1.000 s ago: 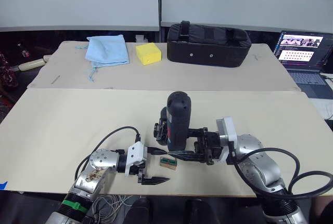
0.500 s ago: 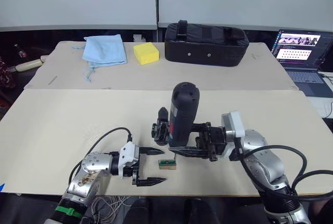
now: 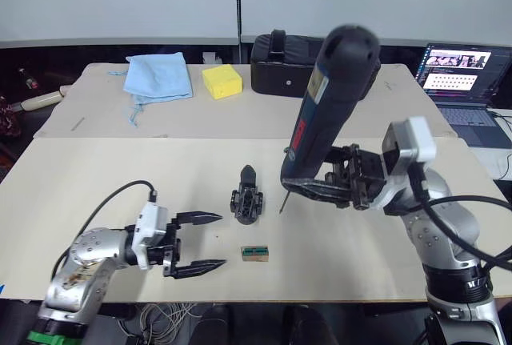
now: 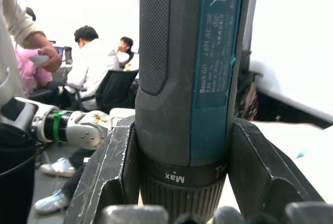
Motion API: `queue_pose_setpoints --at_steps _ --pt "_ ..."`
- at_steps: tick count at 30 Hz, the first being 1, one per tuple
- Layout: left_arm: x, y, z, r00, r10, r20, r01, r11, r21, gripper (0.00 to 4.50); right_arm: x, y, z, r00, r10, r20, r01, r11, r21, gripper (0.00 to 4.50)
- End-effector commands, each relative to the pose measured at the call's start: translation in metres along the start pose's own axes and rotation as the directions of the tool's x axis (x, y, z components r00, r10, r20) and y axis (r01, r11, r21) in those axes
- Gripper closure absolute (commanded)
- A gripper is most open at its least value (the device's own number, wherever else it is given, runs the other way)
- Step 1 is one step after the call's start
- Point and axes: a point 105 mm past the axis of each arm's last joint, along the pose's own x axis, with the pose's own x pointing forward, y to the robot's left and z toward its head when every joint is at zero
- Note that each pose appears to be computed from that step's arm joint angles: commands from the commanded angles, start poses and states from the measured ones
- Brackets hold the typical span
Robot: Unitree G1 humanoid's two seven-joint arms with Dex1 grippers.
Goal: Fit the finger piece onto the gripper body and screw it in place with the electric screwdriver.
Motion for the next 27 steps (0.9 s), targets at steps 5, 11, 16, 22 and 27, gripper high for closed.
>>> queue_pose_setpoints --at_steps 5,11,16,22,27 --pt "-0.016 0.017 0.017 0.991 0.122 0.061 -0.122 0.993 -0.005 0.0 0.006 -0.015 0.025 0.995 -0.013 0.095 0.015 1.0 -0.023 2.57" --pt "-0.024 0.029 0.012 0.984 0.175 0.047 -0.175 0.984 0.015 0.0 0.017 -0.028 0.03 0.991 -0.022 0.135 0.026 0.999 -0.031 2.57" --pt "-0.027 0.038 0.0 0.98 0.198 0.019 -0.199 0.98 0.027 0.0 0.031 -0.034 0.029 0.99 -0.004 0.138 0.009 0.999 -0.036 2.57" --pt "-0.023 0.038 -0.006 0.981 0.19 0.03 -0.191 0.981 0.03 0.0 0.046 -0.038 0.029 0.988 -0.001 0.156 0.007 0.999 -0.035 2.57" --pt "-0.015 0.036 -0.01 0.985 0.167 0.036 -0.168 0.985 0.025 0.0 0.061 -0.038 0.023 0.988 0.018 0.153 -0.014 1.0 -0.024 2.57"
